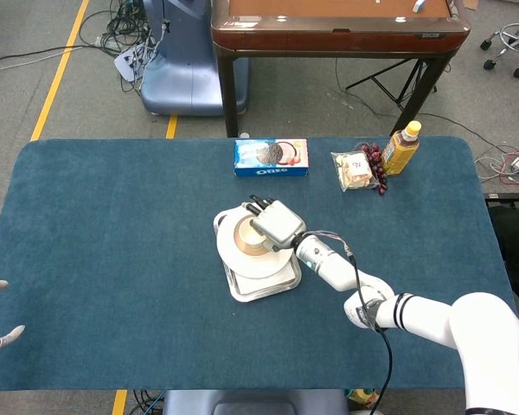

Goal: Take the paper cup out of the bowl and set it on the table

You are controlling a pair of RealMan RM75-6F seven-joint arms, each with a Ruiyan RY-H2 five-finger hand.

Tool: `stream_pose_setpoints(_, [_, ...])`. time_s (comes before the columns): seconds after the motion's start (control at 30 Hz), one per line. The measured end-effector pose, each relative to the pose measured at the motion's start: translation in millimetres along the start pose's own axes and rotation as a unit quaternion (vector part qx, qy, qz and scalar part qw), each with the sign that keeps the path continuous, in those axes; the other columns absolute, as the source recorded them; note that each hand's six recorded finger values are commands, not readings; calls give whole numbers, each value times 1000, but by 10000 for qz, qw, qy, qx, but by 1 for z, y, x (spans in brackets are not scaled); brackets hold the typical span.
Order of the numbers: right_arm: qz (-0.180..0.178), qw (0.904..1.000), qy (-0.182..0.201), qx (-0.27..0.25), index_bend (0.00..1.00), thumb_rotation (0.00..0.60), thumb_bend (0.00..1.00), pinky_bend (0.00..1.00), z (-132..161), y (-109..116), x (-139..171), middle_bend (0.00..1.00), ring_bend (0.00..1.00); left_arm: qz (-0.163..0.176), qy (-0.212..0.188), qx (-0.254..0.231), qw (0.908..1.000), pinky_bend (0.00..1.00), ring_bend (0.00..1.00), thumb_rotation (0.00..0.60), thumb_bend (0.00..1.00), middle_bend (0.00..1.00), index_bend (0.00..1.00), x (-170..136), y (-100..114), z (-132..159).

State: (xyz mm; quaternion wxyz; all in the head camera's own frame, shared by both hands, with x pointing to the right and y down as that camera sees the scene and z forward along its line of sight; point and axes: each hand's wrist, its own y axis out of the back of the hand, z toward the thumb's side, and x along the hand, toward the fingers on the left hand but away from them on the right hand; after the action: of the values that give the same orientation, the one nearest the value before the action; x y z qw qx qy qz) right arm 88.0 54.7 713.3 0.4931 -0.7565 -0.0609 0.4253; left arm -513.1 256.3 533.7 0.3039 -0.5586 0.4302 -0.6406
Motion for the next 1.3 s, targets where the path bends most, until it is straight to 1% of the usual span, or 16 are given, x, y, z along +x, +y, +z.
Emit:
stream_pose_setpoints(0.43, [-2, 10000, 0, -29, 626, 600, 415, 232, 1, 0, 1, 118, 20, 3, 6, 2, 10000, 290, 0, 600, 74, 68, 279, 0, 0, 0])
stream_pose_setpoints(0.83, [-59, 9999, 31, -83, 638, 600, 433, 232, 3, 5, 1, 118, 20, 8, 1, 6, 10000, 290, 1, 600, 74, 67, 279, 0, 1, 0])
stream_pose_setpoints(1.03, [-158, 9998, 63, -100, 638, 600, 433, 232, 5, 14, 3, 118, 19, 16, 6, 3, 10000, 290, 2, 600, 73, 68, 279, 0, 1, -1])
stream_pose_setpoints(1.3, [-339, 9993, 92, -160, 638, 600, 433, 232, 5, 36, 14, 118, 18, -7, 11, 28, 10000, 290, 2, 600, 74, 68, 279, 1, 0, -1])
